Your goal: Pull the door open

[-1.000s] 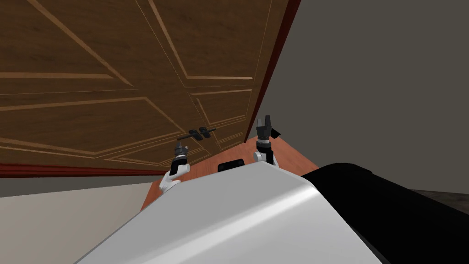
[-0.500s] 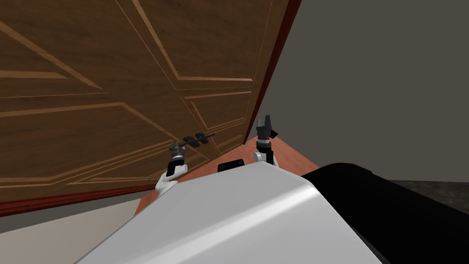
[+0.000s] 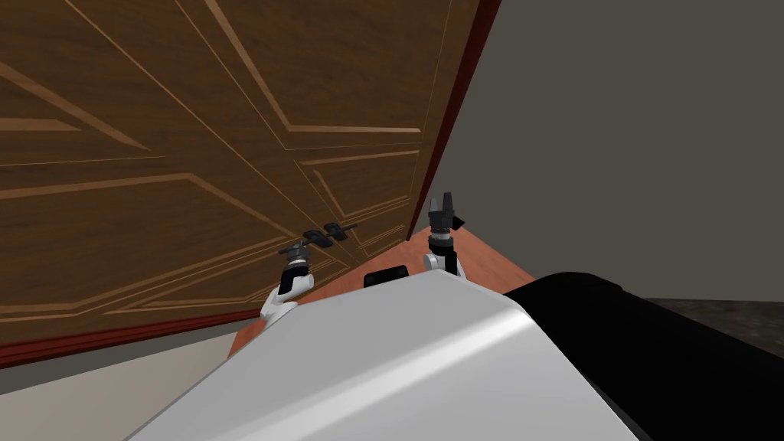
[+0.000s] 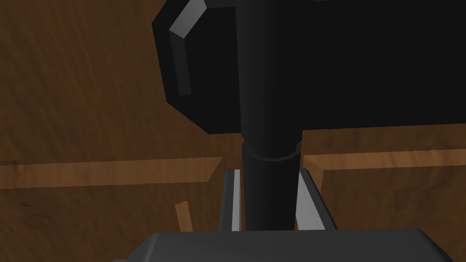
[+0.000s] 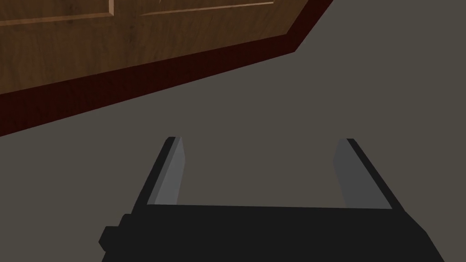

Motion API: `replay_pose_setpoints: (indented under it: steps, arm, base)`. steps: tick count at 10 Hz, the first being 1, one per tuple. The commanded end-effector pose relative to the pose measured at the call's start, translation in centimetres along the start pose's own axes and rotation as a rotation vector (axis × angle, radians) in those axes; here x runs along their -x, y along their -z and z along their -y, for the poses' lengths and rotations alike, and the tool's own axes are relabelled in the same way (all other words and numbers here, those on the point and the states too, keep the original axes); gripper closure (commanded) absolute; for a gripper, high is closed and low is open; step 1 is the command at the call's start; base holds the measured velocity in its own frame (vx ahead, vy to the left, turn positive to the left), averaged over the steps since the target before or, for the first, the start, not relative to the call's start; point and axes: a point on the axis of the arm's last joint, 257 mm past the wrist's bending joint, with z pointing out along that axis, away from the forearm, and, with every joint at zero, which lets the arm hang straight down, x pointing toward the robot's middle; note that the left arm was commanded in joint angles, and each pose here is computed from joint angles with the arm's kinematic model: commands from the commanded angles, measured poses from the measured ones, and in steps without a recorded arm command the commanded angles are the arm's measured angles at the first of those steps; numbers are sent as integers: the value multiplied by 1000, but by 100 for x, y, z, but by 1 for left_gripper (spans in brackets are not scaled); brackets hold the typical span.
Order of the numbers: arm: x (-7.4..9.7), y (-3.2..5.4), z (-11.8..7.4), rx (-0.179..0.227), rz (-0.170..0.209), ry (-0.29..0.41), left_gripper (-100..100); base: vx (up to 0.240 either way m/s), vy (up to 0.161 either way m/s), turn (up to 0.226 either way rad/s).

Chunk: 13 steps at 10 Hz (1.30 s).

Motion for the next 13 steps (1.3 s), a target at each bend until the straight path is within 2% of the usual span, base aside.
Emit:
replay_pose_setpoints:
  steps: [1, 2, 3, 6, 9, 12, 13]
  arm:
    - [22, 3, 6, -1, 3, -2, 100]
    - [22, 3, 6, -1, 3, -2, 100]
    - [136, 51, -22, 8, 11, -10, 100]
    - [167, 96, -15, 9, -4, -15, 100]
    - [37, 128, 5, 3, -52, -10, 100]
    - [-181, 158, 23, -3, -112, 3, 100]
    - [-102, 138, 11, 3, -92, -3, 100]
  base:
    - [0, 0, 0]
    - [0, 0, 0]
    - [-116, 24, -38]
    - [-181, 13, -85]
    - [-221, 15, -141]
    - [-244, 69, -171]
    - [-105, 30, -42]
